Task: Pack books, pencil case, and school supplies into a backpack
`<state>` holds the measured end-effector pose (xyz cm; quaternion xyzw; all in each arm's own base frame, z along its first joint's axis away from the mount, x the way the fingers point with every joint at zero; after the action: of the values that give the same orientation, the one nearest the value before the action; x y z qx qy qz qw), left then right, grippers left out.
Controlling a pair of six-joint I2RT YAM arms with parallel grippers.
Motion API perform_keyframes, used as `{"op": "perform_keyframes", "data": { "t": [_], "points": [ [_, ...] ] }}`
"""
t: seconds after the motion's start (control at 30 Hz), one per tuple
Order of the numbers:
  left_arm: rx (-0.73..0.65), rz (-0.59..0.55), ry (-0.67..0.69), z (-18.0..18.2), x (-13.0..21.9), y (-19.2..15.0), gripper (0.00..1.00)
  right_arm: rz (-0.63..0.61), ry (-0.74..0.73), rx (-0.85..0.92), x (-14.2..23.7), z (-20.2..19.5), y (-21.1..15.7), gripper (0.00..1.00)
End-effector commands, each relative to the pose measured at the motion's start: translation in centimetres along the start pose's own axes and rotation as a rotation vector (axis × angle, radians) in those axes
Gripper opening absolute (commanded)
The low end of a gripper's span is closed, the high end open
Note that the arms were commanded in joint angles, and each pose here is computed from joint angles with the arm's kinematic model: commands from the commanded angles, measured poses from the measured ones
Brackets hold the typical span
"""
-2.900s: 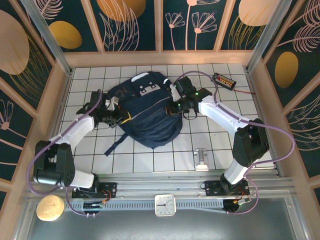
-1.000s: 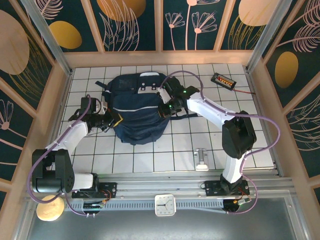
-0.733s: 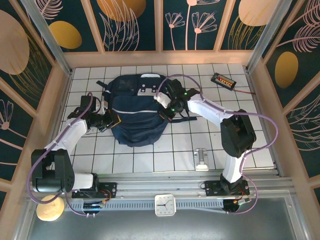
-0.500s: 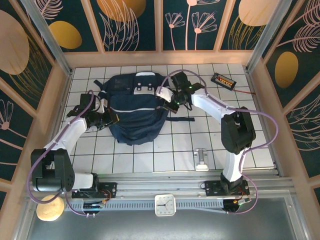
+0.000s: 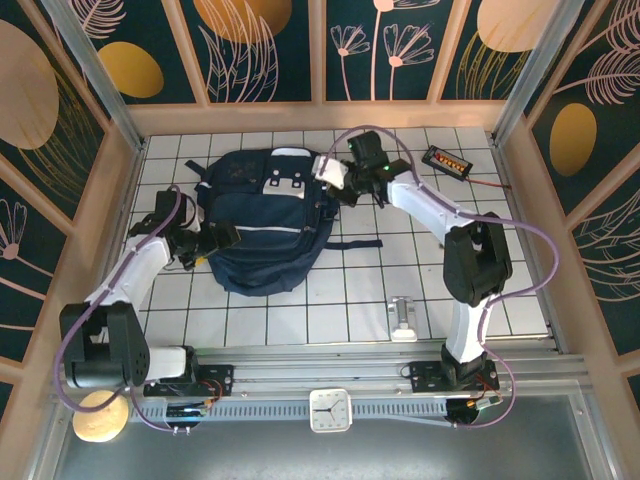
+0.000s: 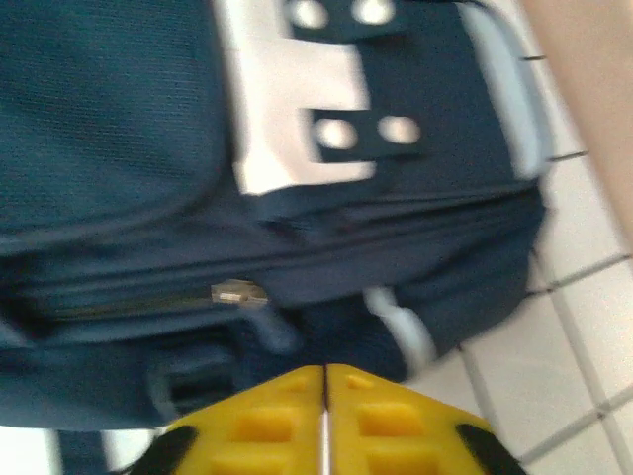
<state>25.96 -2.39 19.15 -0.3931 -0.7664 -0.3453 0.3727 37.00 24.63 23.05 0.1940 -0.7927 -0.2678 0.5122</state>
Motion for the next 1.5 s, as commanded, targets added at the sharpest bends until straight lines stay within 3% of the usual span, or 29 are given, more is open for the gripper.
{"op": "perform_keyframes", "data": {
  "t": [0.0,0.1,0.5,0.8,1.0,1.47],
  "points": [
    [0.108,-0.086,-0.114,-1.1,2.1,-0.2,0.99,-0.073,0.096,-0.012,0.6,4.8,1.1,0.43],
    [0.197,-0.083,-0.206,-1.6,2.6,-0.9,0.99,-0.126,0.102,-0.032,0.6,6.7,0.3,0.56],
    [0.422,0.059,-0.368,-1.5,-0.6,-5.4,0.99,-0.165,0.109,-0.094,-1.6,6.6,-0.3,0.58],
    [0.457,0.084,-0.331,-1.0,-2.5,-6.7,0.99,-0.147,0.203,-0.139,-3.1,7.1,-1.7,0.56],
    [0.433,0.084,-0.267,-0.7,-2.4,-6.8,0.99,-0.133,0.183,-0.191,-2.9,6.0,-3.8,0.55],
    [0.404,0.077,-0.228,-0.3,-1.9,-5.3,0.99,-0.12,0.253,-0.15,-4.2,7.1,-3.2,0.51]
  ]
}}
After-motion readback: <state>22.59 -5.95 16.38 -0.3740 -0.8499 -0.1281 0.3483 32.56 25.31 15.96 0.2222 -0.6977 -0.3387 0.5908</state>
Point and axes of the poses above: each hand's point on the last joint's axis, 136 mm out from that joint toward the fingers, its own x axis back along the fingers, its own z axis along the line the jaws close on, y = z × x, the point moved 10 cm from there along x, back along the fingers
